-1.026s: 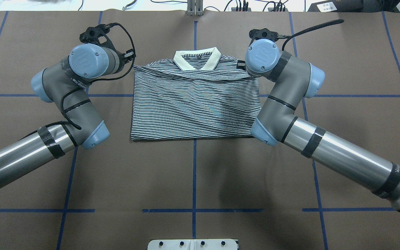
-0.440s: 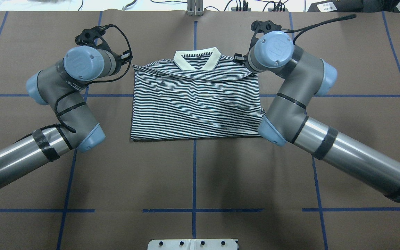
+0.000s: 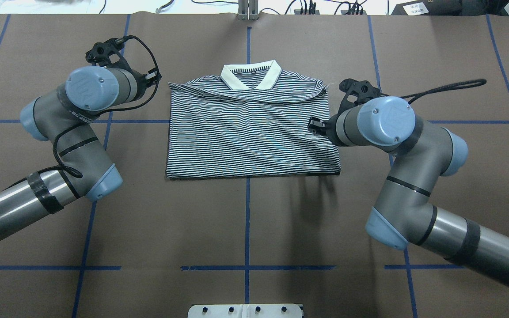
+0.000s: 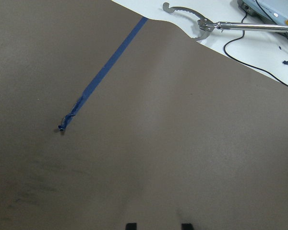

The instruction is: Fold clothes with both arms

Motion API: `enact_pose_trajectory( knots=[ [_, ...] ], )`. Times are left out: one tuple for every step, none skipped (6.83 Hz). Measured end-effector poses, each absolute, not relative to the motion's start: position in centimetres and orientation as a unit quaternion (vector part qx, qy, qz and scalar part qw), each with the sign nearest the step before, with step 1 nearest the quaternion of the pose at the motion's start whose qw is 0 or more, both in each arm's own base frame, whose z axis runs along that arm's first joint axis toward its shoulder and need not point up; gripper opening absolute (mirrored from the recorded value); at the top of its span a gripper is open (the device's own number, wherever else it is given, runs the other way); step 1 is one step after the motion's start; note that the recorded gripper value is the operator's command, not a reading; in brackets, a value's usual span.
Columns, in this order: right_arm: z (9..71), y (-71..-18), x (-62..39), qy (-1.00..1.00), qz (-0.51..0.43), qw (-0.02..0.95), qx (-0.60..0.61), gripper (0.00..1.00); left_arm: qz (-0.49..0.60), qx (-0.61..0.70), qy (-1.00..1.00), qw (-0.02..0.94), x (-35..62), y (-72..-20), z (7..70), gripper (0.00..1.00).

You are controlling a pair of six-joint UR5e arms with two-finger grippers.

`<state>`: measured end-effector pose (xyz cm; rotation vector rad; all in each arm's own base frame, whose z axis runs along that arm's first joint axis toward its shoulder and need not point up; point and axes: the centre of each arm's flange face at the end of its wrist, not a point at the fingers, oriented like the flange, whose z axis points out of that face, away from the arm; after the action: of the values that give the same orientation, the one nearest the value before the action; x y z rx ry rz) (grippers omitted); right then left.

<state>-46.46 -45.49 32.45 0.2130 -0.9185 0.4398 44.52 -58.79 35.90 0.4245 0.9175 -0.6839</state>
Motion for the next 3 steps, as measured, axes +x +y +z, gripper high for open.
enact_pose_trajectory(
  knots=[
    [33.5,-43.3,-46.7,-0.438,0.215,0.869,0.088,0.48,-0.319,0.205,0.44,0.814,44.4,-58.5,36.1,0.44],
    [34.7,-42.2,-46.5,-0.432,0.217,0.872,0.081,0.47,-0.321,0.212,0.442,0.811,44.5,-58.3,36.1,0.45],
    [35.5,-41.5,-46.7,-0.427,0.215,0.875,0.077,0.47,-0.322,0.217,0.442,0.809,44.6,-58.1,36.1,0.45]
  ],
)
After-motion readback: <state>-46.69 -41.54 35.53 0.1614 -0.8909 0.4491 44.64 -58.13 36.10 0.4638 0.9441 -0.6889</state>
